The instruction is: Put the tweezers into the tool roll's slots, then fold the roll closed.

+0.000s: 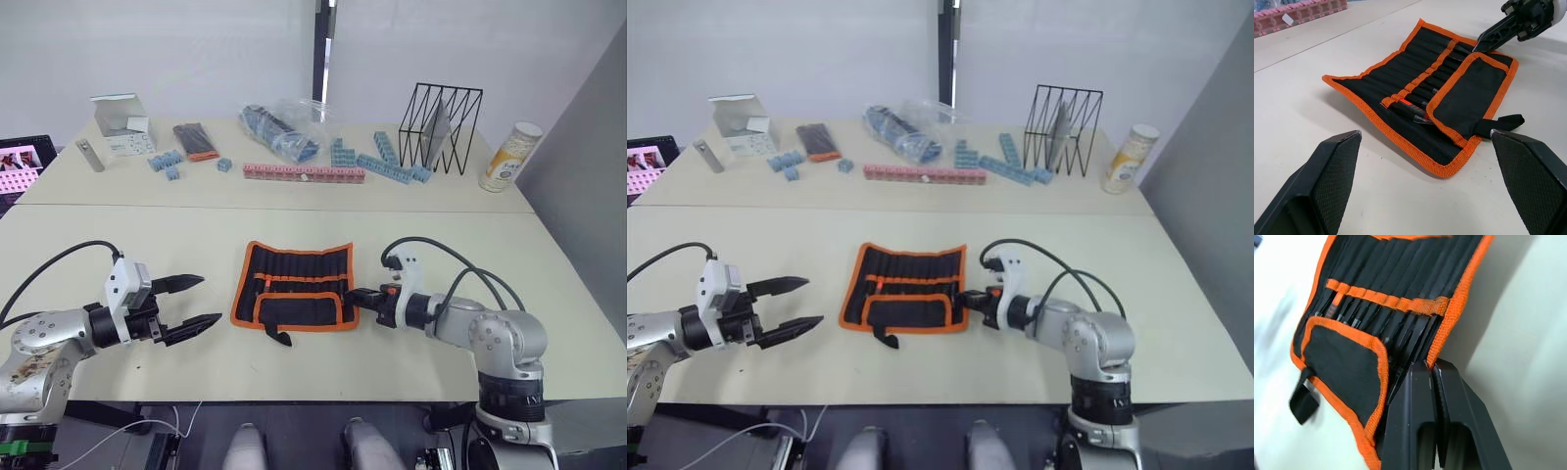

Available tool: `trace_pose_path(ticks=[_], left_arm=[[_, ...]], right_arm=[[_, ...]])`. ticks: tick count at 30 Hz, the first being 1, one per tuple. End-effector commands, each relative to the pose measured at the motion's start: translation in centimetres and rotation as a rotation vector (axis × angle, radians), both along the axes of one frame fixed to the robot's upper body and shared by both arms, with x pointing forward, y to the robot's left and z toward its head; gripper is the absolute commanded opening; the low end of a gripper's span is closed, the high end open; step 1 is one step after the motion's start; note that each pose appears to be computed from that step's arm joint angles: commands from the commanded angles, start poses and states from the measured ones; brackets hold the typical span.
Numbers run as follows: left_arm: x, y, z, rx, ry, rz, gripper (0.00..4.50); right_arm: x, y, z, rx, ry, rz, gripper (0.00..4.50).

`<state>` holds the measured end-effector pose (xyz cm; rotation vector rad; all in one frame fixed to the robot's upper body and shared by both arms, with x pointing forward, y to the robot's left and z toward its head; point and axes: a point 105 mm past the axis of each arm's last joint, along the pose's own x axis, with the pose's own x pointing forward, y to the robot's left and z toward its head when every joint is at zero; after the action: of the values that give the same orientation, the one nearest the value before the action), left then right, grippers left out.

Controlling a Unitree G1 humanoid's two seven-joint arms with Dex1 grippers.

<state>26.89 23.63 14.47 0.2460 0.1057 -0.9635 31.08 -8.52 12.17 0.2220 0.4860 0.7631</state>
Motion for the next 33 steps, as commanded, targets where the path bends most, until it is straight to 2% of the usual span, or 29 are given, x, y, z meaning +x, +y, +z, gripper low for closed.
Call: trace_pose_path(ticks=[1,7,14,28,33], left_arm=[[0.0,-0.1,0.5,0.013,-0.025,-0.016,4.5],[0.0,-0.2,0.3,0.022,-0.009,-0.028,4.5],[0.0,-0.2,0.2,0.032,0.002,-0.038,4.5],[0.0,-0.2,0.1,0.047,0.013,-0.045,4.5],[0.0,-0.2,0.1,0.049,0.014,-0.044,4.5]], right_arm=[[-0.3,1.0,2.6,-0.048,-0.18,0.04,0.03],[-0.2,2.7,5.0,-0.104,-0.273,0.038,0.03],[-0.6,5.0,5.7,-0.143,-0.304,0.089,0.03],[0.5,10.3,3.2,-0.102,-0.169,0.07,0.03],[0.4,12.4,1.9,-0.105,-0.141,0.112,0.03]])
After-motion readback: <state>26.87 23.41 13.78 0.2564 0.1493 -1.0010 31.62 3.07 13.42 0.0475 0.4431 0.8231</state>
